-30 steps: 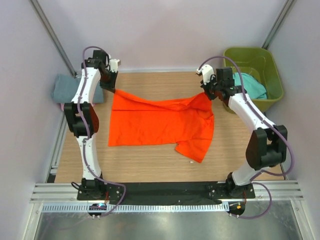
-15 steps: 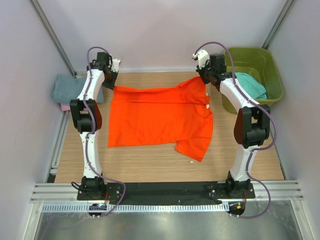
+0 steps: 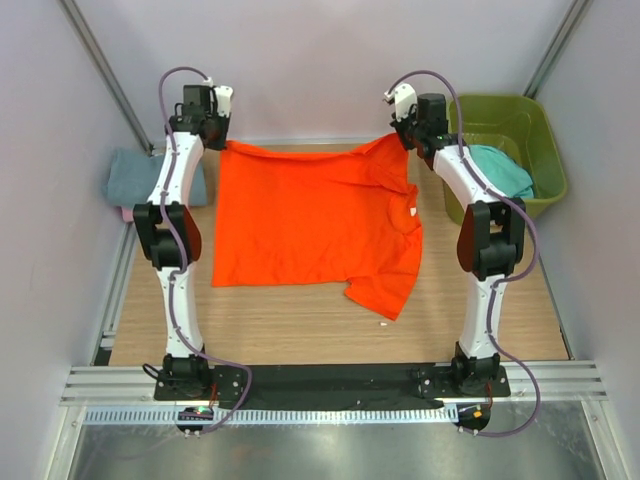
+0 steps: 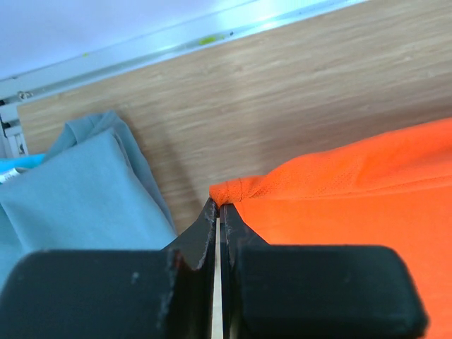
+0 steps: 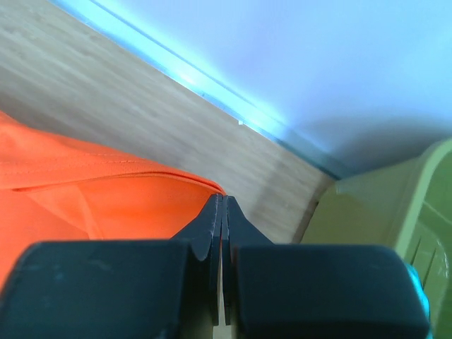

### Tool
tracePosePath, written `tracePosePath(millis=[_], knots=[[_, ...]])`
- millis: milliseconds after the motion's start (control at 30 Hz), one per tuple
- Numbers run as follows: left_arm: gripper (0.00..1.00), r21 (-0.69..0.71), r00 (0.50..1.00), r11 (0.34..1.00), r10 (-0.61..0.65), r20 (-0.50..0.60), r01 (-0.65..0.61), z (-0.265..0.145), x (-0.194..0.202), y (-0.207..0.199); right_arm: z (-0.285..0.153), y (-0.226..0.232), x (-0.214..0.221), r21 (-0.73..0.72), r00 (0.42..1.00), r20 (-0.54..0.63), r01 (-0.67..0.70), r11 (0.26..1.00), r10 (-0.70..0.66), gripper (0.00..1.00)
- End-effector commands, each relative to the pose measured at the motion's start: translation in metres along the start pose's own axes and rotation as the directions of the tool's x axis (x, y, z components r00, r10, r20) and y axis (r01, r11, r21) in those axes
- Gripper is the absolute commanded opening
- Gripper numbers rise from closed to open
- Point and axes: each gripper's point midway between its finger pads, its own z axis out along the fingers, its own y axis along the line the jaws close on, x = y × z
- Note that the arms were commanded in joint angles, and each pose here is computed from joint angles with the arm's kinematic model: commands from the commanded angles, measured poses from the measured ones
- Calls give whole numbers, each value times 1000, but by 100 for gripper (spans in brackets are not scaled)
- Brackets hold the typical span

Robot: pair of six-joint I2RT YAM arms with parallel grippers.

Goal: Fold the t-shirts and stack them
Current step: Fold the tshirt

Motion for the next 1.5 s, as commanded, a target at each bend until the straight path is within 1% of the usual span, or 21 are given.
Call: tracePosePath(millis=[0, 33, 200, 333, 467, 600, 700, 867, 1000, 1067, 1200, 1233, 1267, 1300, 1333, 1433, 1467], knots=[[0, -45, 997, 999, 11, 70, -8, 7, -20, 10, 16, -20, -25, 59, 997, 78, 9, 998, -14, 1], [0, -47, 998, 999, 14, 65, -11, 10, -18, 10, 17, -24, -32, 67, 995, 96, 13, 998, -20, 1], [0, -59, 998, 998, 32, 54, -29, 19, -12, 14, 31, -19, -22, 54, 996, 75, 35, 998, -39, 1], [0, -57, 999, 998, 29, 46, -26, 28, -7, 13, 39, -27, -21, 101, 992, 90, 77, 992, -86, 1], [0, -56, 999, 998, 12, 45, -9, 32, -6, 12, 48, -39, -38, 148, 982, 140, 105, 983, -126, 1], [0, -58, 999, 998, 11, 51, -8, 30, -8, 13, 48, -54, -57, 220, 967, 194, 122, 968, -166, 1], [0, -61, 998, 998, 12, 60, -8, 26, -11, 14, 47, -55, -62, 230, 962, 206, 132, 964, -180, 1], [0, -60, 998, 998, 19, 61, -15, 31, -10, 13, 51, -49, -53, 220, 964, 182, 154, 963, -196, 1], [0, -55, 999, 998, 28, 40, -26, 38, -1, 12, 56, -42, -40, 201, 969, 158, 155, 967, -189, 1], [0, -82, 999, 996, 30, 28, -27, 38, 2, 17, 57, -37, -33, 186, 973, 140, 157, 970, -184, 1], [0, -69, 1000, 997, 26, 13, -25, 31, 6, 17, 46, -33, -30, 167, 975, 125, 162, 972, -184, 1], [0, -70, 1000, 997, 22, 11, -21, 28, 8, 19, 36, -37, -37, 176, 973, 135, 164, 971, -189, 1], [0, -75, 1000, 997, 19, 21, -17, 21, 4, 22, 35, -32, -26, 162, 975, 113, 170, 972, -189, 1], [0, -76, 1000, 997, 13, 2, -13, 21, 12, 25, 24, -34, -34, 169, 973, 125, 169, 971, -192, 1], [0, -52, 1000, 999, 9, 16, -8, 15, 8, 22, 24, -27, -20, 148, 977, 100, 170, 974, -186, 1], [0, -23, 1000, 1000, 2, -7, -2, 14, 19, 15, 10, -23, -19, 138, 978, 96, 169, 976, -183, 1], [0, -20, 1000, 1000, 0, -8, -1, 11, 19, 14, 9, -20, -10, 126, 981, 81, 164, 978, -175, 1]])
